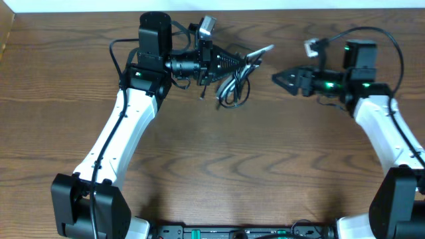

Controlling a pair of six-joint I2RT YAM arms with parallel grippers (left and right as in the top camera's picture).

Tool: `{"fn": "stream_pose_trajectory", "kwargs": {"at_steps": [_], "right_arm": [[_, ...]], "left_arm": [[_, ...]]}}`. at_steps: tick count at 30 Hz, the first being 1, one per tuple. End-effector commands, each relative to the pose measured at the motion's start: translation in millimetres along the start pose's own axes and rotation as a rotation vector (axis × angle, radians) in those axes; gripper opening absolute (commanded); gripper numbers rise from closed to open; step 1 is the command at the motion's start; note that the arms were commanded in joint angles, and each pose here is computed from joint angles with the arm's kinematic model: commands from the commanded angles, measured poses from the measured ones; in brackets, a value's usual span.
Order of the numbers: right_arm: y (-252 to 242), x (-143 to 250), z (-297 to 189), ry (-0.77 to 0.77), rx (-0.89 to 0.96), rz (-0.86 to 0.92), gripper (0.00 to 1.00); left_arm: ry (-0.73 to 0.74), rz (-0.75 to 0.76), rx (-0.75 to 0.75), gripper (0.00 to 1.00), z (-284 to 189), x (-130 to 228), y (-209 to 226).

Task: Untangle cables
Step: 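Lift the cables with the left gripper and reach the right gripper in, then grasp the hanging cables with the right gripper next to the left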

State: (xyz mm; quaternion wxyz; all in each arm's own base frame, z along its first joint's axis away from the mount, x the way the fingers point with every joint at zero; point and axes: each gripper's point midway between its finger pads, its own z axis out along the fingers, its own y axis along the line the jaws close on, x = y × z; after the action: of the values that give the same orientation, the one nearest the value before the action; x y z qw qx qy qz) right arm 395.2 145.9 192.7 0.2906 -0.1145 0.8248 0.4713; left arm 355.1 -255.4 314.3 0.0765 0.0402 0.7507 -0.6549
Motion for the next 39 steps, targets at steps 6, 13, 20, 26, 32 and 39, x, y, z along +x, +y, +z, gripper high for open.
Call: {"fn": "stream_pose_trajectory", "kwargs": {"at_steps": [6,13,20,26,32,39], "right_arm": [[35,-13,25,-0.007,-0.096,0.184,0.6],[55,-23,15,-0.012,-0.221,0.141,0.55],[61,-33,-1,-0.022,-0.292,0.145,0.54],[94,-32,6,-0.005,-0.384,0.011,0.5],[120,-23,28,0.014,-0.403,-0.047,0.52],[132,-24,47,-0.024,-0.371,-0.127,0.54]], "left_arm": [[0.067,-0.052,0.052,0.07,-1,10,-15],[-0.01,-0.107,0.011,0.07,-1,-4,-7],[-0.129,-0.173,-0.044,0.08,-2,-23,4],[-0.199,-0.196,-0.075,0.08,-4,-34,10],[-0.213,-0.201,-0.083,0.07,-3,-36,12],[-0.24,-0.309,-0.085,0.08,2,-37,13]]}}
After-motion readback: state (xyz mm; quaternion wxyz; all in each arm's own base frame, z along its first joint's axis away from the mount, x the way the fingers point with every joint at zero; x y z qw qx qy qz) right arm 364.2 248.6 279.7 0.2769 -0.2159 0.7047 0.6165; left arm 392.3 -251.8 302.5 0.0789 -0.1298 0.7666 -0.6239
